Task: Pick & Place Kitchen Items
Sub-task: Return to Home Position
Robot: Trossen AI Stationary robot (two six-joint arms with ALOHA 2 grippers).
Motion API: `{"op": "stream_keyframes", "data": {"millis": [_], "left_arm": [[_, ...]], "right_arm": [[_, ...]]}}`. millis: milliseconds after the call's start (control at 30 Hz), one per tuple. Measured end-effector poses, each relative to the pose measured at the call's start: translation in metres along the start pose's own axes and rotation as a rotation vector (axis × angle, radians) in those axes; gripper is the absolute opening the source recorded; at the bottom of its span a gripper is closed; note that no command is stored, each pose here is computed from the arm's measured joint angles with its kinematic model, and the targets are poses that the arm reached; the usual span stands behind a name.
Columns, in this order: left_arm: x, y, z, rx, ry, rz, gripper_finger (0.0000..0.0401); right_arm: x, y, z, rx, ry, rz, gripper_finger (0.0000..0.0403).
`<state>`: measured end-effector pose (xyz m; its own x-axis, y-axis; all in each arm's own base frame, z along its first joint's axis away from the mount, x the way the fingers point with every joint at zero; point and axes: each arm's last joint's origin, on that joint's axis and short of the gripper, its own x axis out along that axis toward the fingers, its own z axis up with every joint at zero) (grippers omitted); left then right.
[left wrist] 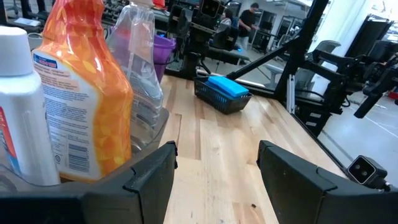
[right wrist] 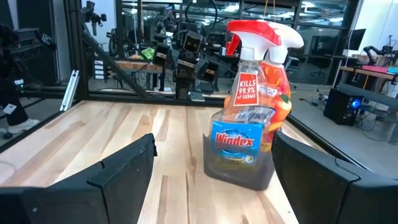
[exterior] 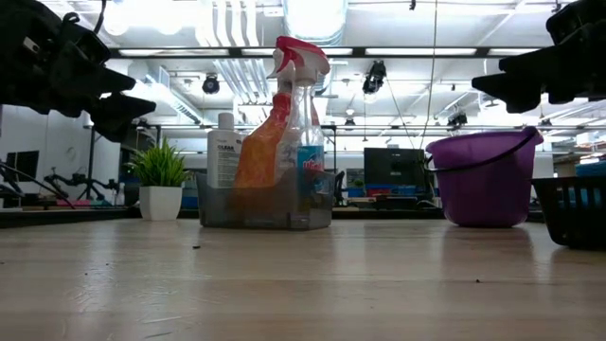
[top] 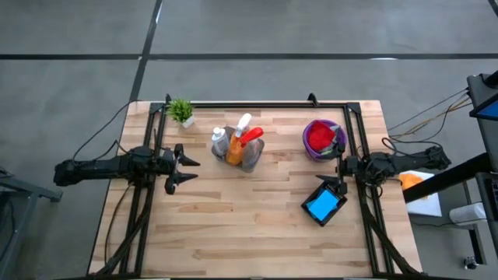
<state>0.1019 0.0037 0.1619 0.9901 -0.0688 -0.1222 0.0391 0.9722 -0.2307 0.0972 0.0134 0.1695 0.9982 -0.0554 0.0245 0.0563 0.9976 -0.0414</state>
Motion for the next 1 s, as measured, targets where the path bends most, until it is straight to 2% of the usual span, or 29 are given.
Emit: {"op": "stream_keyframes", "data": {"millis": [1000], "left_arm": [[0.0, 0.0, -0.0001, 0.002, 0.0, 0.0, 0.0231]], "right_arm": [[-0.0005, -0.0003, 0.0043, 0.005, -0.016, -0.001, 0.0315]]}}
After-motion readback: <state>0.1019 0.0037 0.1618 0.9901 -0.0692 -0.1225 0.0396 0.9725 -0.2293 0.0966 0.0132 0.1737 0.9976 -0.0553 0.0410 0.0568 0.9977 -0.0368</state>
